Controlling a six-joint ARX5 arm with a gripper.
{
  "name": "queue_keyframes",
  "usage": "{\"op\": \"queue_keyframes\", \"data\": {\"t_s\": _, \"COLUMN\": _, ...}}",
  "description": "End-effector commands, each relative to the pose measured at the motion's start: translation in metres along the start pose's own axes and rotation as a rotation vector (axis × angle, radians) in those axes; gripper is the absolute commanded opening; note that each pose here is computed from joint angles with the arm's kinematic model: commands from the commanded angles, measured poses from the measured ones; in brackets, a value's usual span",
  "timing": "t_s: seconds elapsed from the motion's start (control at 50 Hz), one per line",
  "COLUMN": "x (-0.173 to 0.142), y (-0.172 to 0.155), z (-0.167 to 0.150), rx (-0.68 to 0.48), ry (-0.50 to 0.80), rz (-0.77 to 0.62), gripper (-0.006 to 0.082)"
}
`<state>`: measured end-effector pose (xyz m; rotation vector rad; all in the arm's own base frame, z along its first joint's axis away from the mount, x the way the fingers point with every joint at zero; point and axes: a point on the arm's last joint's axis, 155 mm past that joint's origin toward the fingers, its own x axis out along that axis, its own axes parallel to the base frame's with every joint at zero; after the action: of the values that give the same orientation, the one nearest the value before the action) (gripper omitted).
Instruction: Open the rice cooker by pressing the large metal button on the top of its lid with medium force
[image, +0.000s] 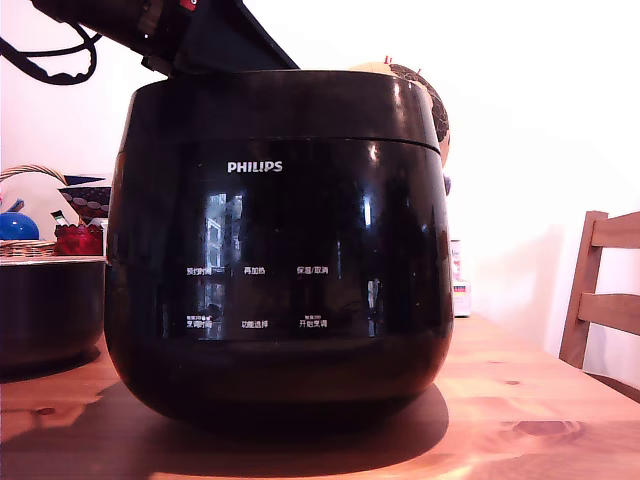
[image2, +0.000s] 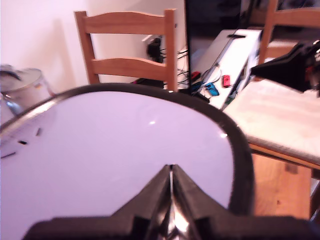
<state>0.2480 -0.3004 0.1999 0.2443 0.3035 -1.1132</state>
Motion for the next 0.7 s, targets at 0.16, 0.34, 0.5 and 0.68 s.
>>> {"op": "queue_keyframes", "data": {"t_s": 0.16, "x": -0.002, "y": -0.002, "z": -0.040, "rx": -0.076, "ry": 0.116, "rz": 0.018, "gripper": -0.0021}}
{"op": "queue_keyframes", "data": {"t_s": 0.34, "x": -0.011, "y": 0.013, "z": -0.012, "rx": -0.057, "ry": 0.054, "rz": 0.081, "gripper": -0.0021}}
{"op": "queue_keyframes", "data": {"t_s": 0.5, "x": -0.018, "y": 0.026, "z": -0.010, "rx": -0.064, "ry": 0.049, "rz": 0.130, "gripper": -0.0021}}
{"op": "queue_keyframes", "data": {"t_s": 0.68, "x": -0.030, "y": 0.042, "z": -0.005, "rx": -0.070, "ry": 0.029, "rz": 0.185, "gripper": -0.0021}}
